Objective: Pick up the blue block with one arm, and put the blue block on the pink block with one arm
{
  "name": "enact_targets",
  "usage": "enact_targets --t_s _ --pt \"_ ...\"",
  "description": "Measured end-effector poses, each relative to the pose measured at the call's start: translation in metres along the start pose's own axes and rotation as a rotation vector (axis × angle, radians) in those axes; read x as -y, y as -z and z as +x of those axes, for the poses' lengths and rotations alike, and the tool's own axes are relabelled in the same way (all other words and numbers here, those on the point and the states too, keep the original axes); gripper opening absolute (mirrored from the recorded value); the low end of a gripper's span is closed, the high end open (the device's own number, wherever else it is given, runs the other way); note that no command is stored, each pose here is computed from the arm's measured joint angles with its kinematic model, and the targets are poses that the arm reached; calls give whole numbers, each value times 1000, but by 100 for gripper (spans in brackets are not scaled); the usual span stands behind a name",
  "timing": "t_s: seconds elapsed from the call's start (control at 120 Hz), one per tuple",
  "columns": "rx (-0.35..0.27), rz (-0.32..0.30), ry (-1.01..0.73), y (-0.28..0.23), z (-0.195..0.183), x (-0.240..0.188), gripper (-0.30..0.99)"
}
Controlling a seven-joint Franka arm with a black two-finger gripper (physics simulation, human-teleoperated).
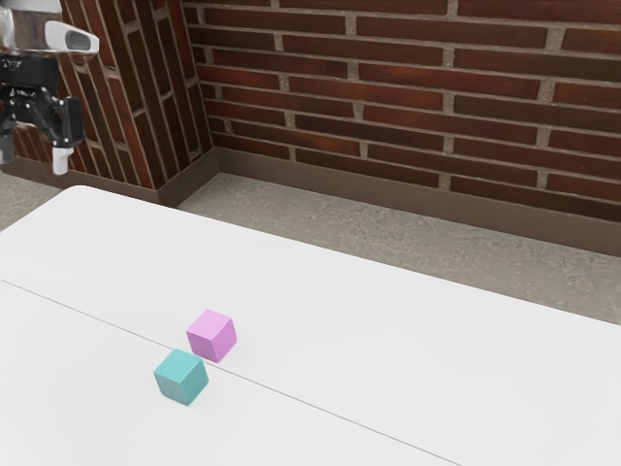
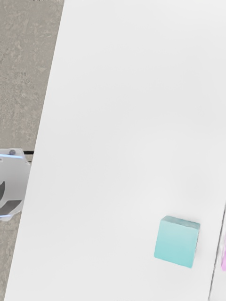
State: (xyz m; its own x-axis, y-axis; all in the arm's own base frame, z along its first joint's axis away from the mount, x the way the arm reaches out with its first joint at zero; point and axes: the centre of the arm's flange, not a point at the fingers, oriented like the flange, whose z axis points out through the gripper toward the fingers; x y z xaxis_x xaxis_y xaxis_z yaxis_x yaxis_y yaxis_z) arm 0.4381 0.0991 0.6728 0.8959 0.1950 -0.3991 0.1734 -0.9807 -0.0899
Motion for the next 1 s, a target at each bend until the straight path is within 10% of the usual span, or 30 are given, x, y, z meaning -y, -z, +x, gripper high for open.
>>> enact_targets --t_s 0.15,0.258,0.333,0.558,1.0 --pt "-210 17 -10 20 19 -1 69" --pt "-498 11 -29 98 -84 -2 69" --pt "-426 -9 -85 19 -98 -17 69" --pt "-253 -26 -115 -169 38 -58 69" --pt "-478 -116 -125 -273 110 -93 69"
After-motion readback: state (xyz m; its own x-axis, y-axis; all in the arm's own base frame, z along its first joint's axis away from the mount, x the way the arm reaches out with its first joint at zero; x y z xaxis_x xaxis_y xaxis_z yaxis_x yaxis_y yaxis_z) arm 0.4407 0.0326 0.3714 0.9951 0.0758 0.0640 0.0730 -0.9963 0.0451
